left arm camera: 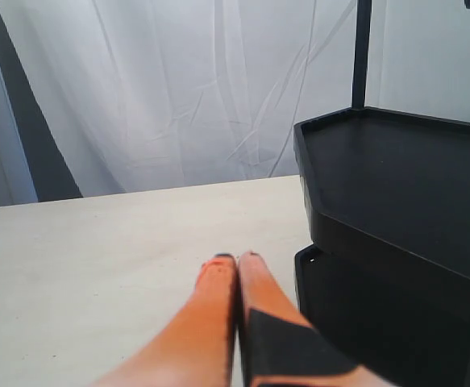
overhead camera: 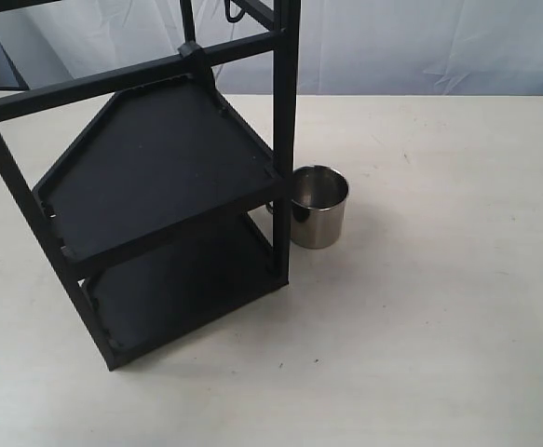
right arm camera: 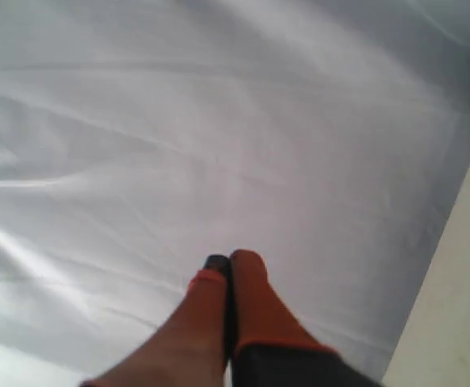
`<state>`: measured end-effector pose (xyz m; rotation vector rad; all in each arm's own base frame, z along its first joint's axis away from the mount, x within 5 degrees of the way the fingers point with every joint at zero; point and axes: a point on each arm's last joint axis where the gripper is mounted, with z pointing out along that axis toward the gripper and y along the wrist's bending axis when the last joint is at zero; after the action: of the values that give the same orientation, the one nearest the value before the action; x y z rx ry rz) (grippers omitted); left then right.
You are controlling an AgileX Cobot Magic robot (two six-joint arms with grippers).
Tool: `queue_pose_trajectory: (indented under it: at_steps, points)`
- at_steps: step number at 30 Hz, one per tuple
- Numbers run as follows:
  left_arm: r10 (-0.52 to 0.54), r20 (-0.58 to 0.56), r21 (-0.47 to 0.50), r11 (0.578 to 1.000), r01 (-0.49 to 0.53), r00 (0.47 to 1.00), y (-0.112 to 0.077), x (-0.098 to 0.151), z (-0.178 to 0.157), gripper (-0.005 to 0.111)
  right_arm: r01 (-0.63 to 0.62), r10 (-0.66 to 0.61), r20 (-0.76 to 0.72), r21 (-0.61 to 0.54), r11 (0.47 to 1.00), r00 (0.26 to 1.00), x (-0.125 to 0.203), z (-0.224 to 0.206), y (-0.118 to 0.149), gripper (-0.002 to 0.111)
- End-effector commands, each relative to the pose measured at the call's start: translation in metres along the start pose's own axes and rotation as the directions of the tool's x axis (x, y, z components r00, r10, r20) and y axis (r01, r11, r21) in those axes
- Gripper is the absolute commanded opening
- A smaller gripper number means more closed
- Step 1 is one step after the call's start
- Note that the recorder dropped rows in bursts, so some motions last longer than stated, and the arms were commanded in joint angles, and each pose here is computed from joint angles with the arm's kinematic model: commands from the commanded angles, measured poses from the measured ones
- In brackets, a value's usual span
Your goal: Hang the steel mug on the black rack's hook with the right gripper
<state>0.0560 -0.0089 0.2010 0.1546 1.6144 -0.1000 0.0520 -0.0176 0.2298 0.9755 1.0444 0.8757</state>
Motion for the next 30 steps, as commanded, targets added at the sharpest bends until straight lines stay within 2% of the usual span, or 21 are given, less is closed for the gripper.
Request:
queue_pose_trajectory:
  at_steps: [1, 3, 5, 6, 7, 8, 9, 11, 14, 16, 17, 19, 22, 23, 26, 30]
  points:
    - [-0.002, 0.01, 0.005, 1.0, 0.002, 1.0, 0.0, -0.001, 0.0, 0.002, 0.298, -0.302, -0.053, -0.068, 0.952, 0.952, -0.002, 0.008, 0.033, -0.001]
    - [-0.002, 0.01, 0.005, 1.0, 0.002, 1.0, 0.0, -0.001, 0.0, 0.002, 0.51, -0.504, -0.201, -0.024, 0.86, 0.84, 0.004, 0.033, 0.047, -0.001]
    - [-0.002, 0.01, 0.005, 1.0, 0.002, 1.0, 0.0, -0.001, 0.0, 0.002, 0.642, -0.556, -0.446, 0.054, 0.765, 0.701, 0.016, 0.066, 0.044, -0.001]
    - [-0.002, 0.01, 0.005, 1.0, 0.002, 1.0, 0.0, -0.001, 0.0, 0.002, 0.679, -0.566, -0.511, 0.049, 0.732, 0.647, 0.02, 0.08, 0.046, -0.001]
    - [-0.002, 0.01, 0.005, 1.0, 0.002, 1.0, 0.0, -0.001, 0.0, 0.002, 0.743, -0.572, -0.634, 0.005, 0.669, 0.52, 0.035, 0.106, 0.042, -0.001]
    - [-0.002, 0.01, 0.005, 1.0, 0.002, 1.0, 0.0, -0.001, 0.0, 0.002, 0.76, -0.562, -0.699, -0.04, 0.648, 0.442, 0.048, 0.124, 0.043, -0.001]
    - [-0.002, 0.01, 0.005, 1.0, 0.002, 1.0, 0.0, -0.001, 0.0, 0.002, 0.773, -0.573, -0.759, -0.151, 0.617, 0.308, 0.07, 0.148, 0.048, -0.001]
    - [-0.002, 0.01, 0.005, 1.0, 0.002, 1.0, 0.0, -0.001, 0.0, 0.002, 0.76, -0.587, -0.793, -0.279, 0.587, 0.162, 0.105, 0.173, 0.052, -0.001]
    - [-0.002, 0.01, 0.005, 1.0, 0.002, 1.0, 0.0, -0.001, 0.0, 0.002, 0.729, -0.587, -0.809, -0.394, 0.56, 0.014, 0.156, 0.202, 0.052, -0.001]
    - [-0.002, 0.01, 0.005, 1.0, 0.002, 1.0, 0.0, -0.001, 0.0, 0.002, 0.714, -0.582, -0.812, -0.435, 0.549, -0.047, 0.178, 0.219, 0.053, -0.001]
    - [-0.002, 0.01, 0.005, 1.0, 0.002, 1.0, 0.0, -0.001, 0.0, 0.002, 0.708, -0.541, -0.836, -0.437, 0.556, -0.091, 0.191, 0.228, 0.047, -0.001]
    - [-0.002, 0.01, 0.005, 1.0, 0.002, 1.0, 0.0, -0.001, 0.0, 0.002, 0.699, -0.496, -0.858, -0.435, 0.567, -0.131, 0.205, 0.243, 0.045, 0.001]
    - [-0.002, 0.01, 0.005, 1.0, 0.002, 1.0, 0.0, -0.001, 0.0, 0.002, 0.726, -0.403, -0.893, -0.41, 0.552, -0.199, 0.221, 0.261, 0.031, 0.019]
    - [-0.002, 0.01, 0.005, 1.0, 0.002, 1.0, 0.0, -0.001, 0.0, 0.002, 0.735, -0.382, -0.902, -0.397, 0.55, -0.201, 0.225, 0.267, 0.029, 0.031]
    - [-0.002, 0.01, 0.005, 1.0, 0.002, 1.0, 0.0, -0.001, 0.0, 0.002, 0.739, -0.335, -0.914, -0.386, 0.552, -0.227, 0.238, 0.276, 0.016, 0.054]
    - [-0.002, 0.01, 0.005, 1.0, 0.002, 1.0, 0.0, -0.001, 0.0, 0.002, 0.744, -0.287, -0.927, -0.368, 0.557, -0.243, 0.25, 0.278, -0.006, 0.056]
